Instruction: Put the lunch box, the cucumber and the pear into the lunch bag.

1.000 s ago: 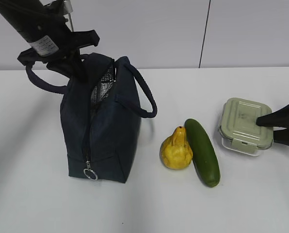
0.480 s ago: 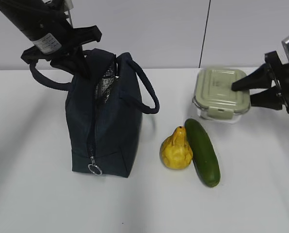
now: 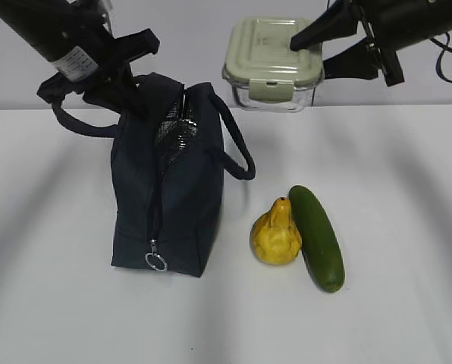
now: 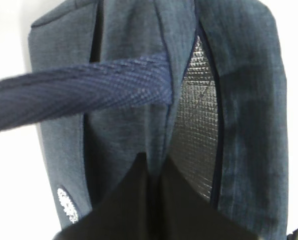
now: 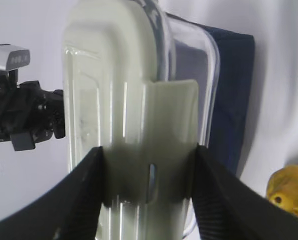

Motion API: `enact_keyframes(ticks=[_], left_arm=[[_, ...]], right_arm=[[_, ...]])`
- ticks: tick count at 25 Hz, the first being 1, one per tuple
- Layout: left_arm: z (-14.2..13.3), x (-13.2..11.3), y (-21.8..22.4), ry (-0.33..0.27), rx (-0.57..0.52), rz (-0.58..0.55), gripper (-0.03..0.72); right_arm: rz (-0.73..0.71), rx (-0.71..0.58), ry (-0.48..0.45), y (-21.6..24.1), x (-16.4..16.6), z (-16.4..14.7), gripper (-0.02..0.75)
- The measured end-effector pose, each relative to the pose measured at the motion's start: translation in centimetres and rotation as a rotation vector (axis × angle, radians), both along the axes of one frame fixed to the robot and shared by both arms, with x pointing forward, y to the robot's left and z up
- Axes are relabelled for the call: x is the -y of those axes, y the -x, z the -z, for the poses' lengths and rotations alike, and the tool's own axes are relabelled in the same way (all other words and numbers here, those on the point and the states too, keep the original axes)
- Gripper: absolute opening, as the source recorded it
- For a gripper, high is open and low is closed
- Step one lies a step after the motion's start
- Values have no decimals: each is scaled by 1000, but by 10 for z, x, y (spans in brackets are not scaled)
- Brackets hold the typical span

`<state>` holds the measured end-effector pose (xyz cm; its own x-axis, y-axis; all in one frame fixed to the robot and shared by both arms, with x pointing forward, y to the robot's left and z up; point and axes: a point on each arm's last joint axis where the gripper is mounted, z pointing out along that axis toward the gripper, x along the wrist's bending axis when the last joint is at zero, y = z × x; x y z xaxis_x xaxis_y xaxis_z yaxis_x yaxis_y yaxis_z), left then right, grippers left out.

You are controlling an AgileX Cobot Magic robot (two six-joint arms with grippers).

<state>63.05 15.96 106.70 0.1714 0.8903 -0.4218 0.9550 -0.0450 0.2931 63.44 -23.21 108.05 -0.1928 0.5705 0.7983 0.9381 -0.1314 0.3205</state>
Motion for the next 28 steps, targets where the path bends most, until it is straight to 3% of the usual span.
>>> enact_keyframes(ticks=[6,15,20,28], left_arm=[[-3,-20,-6,83,-36,-68,3],[-5,-18,-6,139,-51,-79,3],[-6,-17,-6,152,-54,-79,3],[-6,-17,-6,153,-47,-66,3]], right_arm=[[-47,-8,-9,3,-30,-18,365],[-165,-27,6,17,-74,-17,365],[-176,-64,15,11,-78,-2,365],[-172,-128,136,2,-73,28,365]])
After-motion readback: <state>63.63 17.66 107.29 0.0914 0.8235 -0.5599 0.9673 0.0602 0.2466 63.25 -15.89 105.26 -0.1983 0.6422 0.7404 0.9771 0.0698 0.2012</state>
